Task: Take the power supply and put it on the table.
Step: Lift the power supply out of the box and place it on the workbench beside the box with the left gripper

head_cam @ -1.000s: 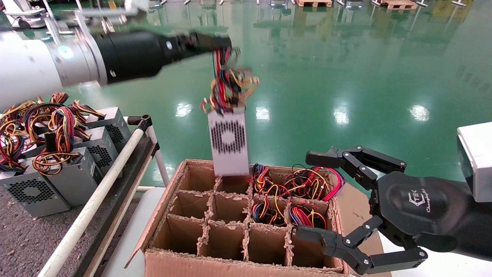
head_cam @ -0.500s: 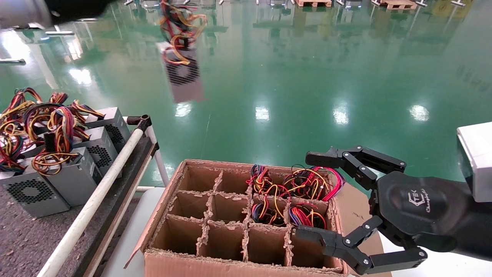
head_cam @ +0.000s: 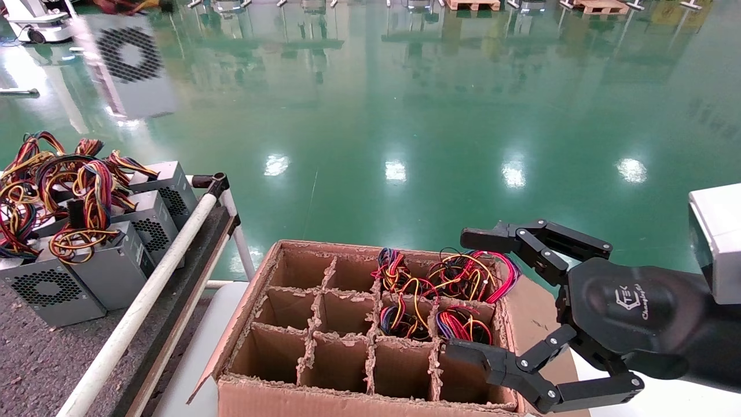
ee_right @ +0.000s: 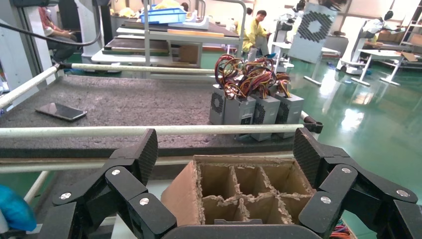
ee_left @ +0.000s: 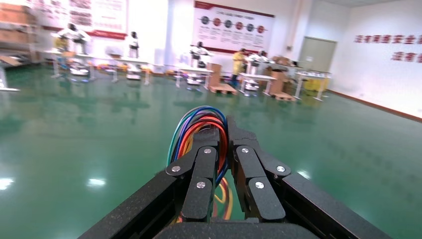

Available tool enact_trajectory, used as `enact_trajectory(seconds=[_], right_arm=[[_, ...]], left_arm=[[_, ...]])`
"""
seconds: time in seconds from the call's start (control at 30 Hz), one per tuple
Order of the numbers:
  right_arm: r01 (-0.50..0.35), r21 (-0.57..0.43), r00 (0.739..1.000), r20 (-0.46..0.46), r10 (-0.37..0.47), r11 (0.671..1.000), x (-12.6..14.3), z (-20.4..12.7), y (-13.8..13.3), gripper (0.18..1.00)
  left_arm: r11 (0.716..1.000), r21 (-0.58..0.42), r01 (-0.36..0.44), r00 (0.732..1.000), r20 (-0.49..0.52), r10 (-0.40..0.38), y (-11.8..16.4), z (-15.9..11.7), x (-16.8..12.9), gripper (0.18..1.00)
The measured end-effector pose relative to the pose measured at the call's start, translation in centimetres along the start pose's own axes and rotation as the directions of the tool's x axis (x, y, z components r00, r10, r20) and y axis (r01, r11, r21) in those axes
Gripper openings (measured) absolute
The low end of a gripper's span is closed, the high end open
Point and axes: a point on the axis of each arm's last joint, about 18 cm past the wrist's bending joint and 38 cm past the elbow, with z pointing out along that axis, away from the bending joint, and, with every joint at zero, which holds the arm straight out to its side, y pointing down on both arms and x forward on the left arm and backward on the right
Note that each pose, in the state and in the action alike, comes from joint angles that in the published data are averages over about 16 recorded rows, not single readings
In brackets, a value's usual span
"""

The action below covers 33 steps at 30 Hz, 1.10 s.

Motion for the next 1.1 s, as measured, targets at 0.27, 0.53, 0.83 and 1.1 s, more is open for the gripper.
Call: enact_trajectory(seconds=[0.27, 0.53, 0.83, 1.1], right_arm=[[0.000, 0.000, 1.000, 0.000, 0.000, 1.000, 0.0, 0.0, 0.0, 1.000], [0.000, 0.000, 1.000, 0.000, 0.000, 1.000, 0.0, 0.0, 0.0, 1.000], [0.000, 0.000, 1.000, 0.000, 0.000, 1.000, 0.0, 0.0, 0.0, 1.000], [0.000, 0.000, 1.000, 0.000, 0.000, 1.000, 0.0, 0.0, 0.0, 1.000]], left_arm=[[0.999, 0.012, -0.043, 0.991, 0.126, 0.041, -1.6, -3.3, -5.2, 0.201], [0.998, 0.005, -0.064, 0.974, 0.220, 0.061, -3.0, -7.4, -9.6, 0.201], [0.998, -0.025, -0.064, 0.958, 0.278, 0.068, -4.2, -12.3, -13.1, 0.201], [0.996, -0.081, -0.046, 0.947, 0.313, 0.069, -3.8, -16.2, -15.5, 0.201]])
